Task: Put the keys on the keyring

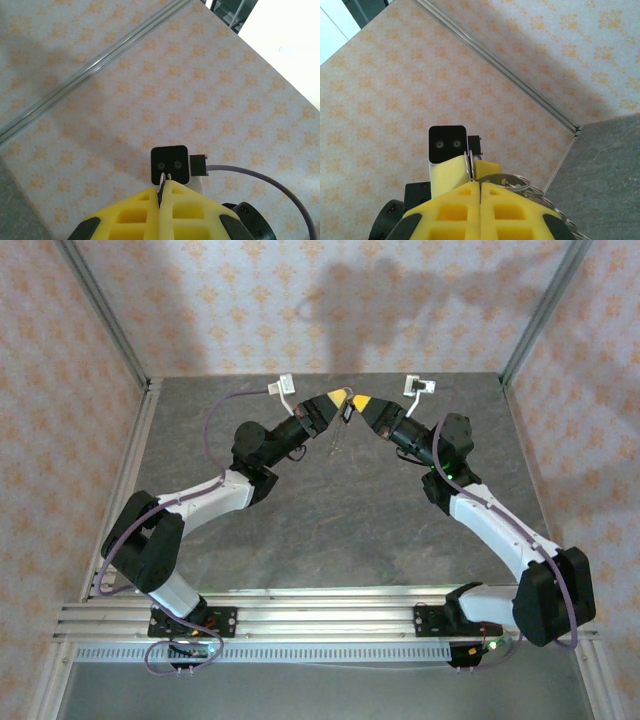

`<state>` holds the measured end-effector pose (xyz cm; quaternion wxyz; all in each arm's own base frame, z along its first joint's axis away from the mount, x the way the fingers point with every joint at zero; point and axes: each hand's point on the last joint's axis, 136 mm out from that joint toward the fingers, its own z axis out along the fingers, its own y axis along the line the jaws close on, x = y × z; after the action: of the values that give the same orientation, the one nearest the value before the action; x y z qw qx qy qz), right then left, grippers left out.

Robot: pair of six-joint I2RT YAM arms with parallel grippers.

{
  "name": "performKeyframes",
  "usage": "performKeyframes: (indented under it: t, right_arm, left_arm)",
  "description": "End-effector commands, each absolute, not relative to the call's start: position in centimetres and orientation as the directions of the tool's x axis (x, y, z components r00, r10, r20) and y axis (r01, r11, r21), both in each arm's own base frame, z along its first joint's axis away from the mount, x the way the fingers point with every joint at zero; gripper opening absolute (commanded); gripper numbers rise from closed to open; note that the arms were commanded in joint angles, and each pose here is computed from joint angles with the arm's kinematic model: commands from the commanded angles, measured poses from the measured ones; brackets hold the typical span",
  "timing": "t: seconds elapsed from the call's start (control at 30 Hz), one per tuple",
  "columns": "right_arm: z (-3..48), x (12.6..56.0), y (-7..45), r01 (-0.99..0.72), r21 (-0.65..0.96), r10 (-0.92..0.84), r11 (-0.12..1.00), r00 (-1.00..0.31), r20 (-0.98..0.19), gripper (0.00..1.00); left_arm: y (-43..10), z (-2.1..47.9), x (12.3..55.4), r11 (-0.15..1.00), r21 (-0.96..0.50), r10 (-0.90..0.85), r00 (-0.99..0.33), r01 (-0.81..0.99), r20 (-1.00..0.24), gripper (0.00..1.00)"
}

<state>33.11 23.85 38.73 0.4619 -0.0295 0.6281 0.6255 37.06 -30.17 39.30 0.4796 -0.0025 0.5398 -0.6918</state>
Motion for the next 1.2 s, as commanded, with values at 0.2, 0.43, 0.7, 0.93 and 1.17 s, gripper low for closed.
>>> performKeyframes:
  t: [0.2,0.43,0.7,0.93,1.17]
  right_arm:
    - [38.9,32.2,24.2,-0.647,0.738,0.531,0.191,-0.565,-0.632,0.0]
    - [38.2,31.9,25.1,-0.64,0.746,0.508,0.182,-0.589,-0.629,0.0]
    - [37.6,31.8,25.8,-0.636,0.747,0.483,0.195,-0.6,-0.637,0.0]
    - [37.3,32.2,21.9,-0.582,0.741,0.53,0.336,-0.533,-0.659,0.32]
    - [39.3,32.6,18.9,-0.571,0.741,0.6,0.352,-0.47,-0.647,0.4]
  left_arm:
    - [-29.4,42.8,36.4,-0.002,-0.686,-0.702,-0.49,0.727,-0.517,0.0]
    - [-29.4,42.9,36.4,-0.005,-0.686,-0.702,-0.491,0.728,-0.516,0.0]
    - [-29.5,42.7,36.6,-0.004,-0.691,-0.701,-0.494,0.723,-0.514,0.0]
    - [-29.5,42.7,36.4,0.001,-0.691,-0.697,-0.495,0.723,-0.519,0.0]
    - [-29.5,42.7,36.5,0.004,-0.695,-0.697,-0.497,0.719,-0.518,0.0]
